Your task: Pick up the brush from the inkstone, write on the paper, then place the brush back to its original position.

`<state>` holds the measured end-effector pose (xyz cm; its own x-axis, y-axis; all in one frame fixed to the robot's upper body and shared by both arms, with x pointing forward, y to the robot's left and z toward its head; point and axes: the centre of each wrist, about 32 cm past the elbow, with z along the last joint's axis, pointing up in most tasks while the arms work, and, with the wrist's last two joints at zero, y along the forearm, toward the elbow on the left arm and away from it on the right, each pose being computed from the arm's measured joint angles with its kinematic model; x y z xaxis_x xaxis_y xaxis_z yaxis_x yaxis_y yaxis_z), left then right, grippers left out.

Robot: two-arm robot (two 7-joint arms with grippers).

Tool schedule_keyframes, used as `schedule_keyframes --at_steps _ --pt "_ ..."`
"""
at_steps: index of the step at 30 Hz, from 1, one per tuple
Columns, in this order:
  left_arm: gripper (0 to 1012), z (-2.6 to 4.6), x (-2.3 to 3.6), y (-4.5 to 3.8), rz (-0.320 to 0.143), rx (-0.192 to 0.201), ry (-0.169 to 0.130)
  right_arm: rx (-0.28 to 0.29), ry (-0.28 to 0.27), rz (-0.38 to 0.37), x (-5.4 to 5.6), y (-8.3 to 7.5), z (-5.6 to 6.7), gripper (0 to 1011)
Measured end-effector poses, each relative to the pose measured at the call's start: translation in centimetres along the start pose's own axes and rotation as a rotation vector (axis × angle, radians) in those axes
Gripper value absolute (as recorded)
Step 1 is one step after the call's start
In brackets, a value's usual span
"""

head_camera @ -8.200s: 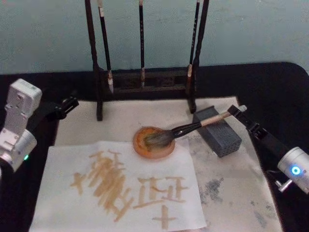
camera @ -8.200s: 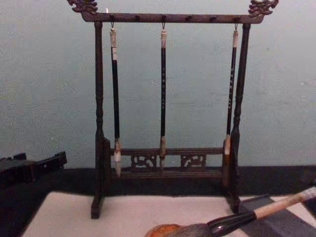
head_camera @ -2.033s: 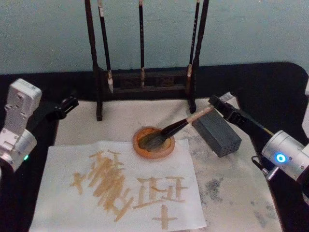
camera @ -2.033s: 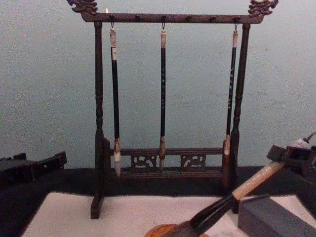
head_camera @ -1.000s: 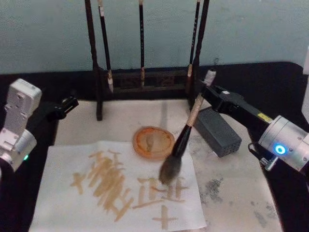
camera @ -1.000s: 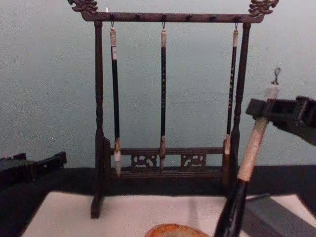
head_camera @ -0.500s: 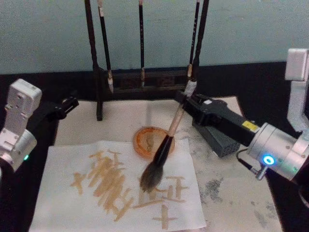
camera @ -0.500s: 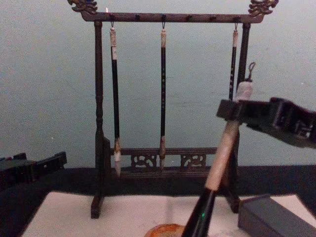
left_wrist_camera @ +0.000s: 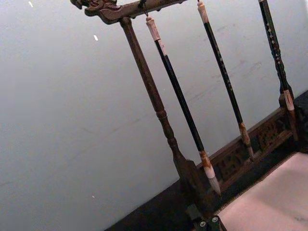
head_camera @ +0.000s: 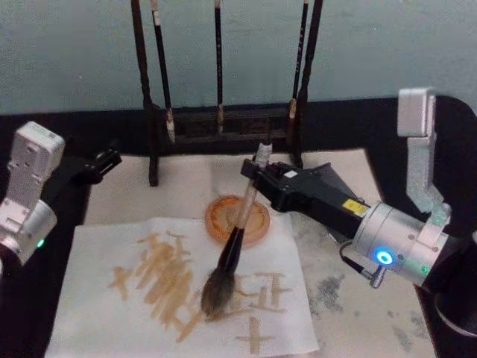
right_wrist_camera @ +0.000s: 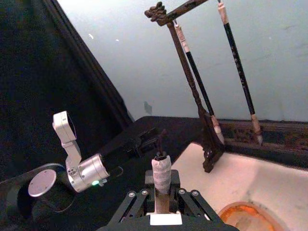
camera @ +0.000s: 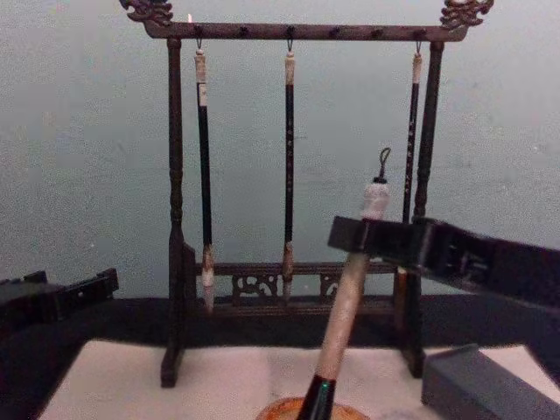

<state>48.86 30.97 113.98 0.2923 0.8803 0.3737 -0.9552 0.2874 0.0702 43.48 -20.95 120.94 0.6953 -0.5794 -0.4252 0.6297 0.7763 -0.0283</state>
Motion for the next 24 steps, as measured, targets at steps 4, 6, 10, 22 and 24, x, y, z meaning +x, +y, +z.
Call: schedule_keyframes --at_steps 4,6,10,22,24 --pt "1002 0.00 0.00 0.00 0.000 0.000 0.000 -0.002 0.006 -0.001 0.1 0.4 -0.4 190" --pt "1000 0.00 0.00 0.00 0.000 0.000 0.000 -0.007 0.006 -0.003 0.1 0.6 -0.6 190" --pt "1002 0.00 0.00 0.00 0.000 0.000 0.000 -0.016 0.005 -0.009 0.2 0.8 -0.9 189" --pt "1002 0.00 0.00 0.00 0.000 0.000 0.000 -0.022 -0.020 -0.054 0.8 -0.4 -0.8 189" --pt "1002 0.00 0.00 0.00 0.000 0.000 0.000 -0.021 -0.025 -0.064 1.0 -0.8 -0.8 189"
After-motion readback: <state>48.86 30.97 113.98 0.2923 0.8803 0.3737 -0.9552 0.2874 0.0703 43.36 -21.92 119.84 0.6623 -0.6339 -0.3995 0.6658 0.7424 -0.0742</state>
